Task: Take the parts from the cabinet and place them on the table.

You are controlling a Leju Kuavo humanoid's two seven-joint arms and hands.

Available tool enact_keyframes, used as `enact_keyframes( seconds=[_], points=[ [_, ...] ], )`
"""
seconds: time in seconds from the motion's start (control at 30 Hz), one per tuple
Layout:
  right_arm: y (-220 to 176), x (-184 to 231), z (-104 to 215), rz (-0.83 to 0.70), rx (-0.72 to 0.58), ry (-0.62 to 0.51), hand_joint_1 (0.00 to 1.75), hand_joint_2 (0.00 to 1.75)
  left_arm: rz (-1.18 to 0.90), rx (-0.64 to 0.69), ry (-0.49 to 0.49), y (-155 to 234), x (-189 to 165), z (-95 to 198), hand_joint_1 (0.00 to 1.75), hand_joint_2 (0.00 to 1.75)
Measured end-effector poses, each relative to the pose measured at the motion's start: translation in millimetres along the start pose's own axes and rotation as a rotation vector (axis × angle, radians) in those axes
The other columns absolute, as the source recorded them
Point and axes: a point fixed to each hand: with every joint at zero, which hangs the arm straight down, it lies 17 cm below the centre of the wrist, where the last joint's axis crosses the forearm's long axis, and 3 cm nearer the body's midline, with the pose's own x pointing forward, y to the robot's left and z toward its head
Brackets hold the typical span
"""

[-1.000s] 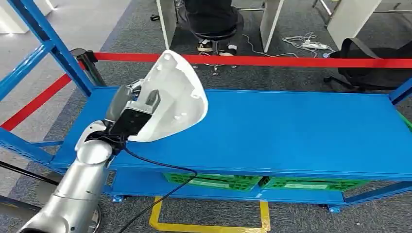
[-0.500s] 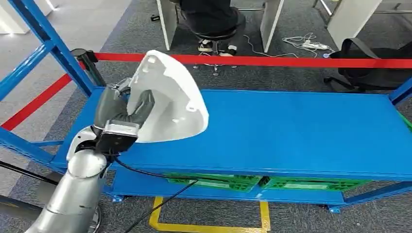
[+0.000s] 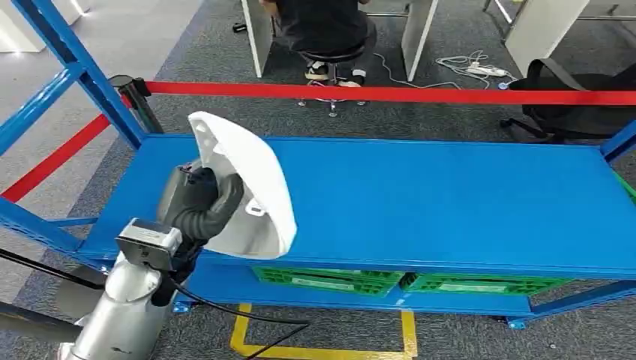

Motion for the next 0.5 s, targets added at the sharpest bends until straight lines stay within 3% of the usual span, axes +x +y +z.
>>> enact_keyframes(
  seconds=[0.13,0.4,0.5],
  points=[
    [5,10,1,-0.081,0.030,-0.047,0.00,1.75,0.020,-0.024,0.000,-10,0,4,1.75,1.75],
    [0,66,11,-0.298,0.051,-0.327,0.00,1.75,0.023,-0.047,0.022,-33,-6,12,1.75,1.75],
    [3,73,14,-0.375,0.084,-0.346,0.00,1.75,0.015,-0.040,0.039,-37,-13,14,1.75,1.75]
  ],
)
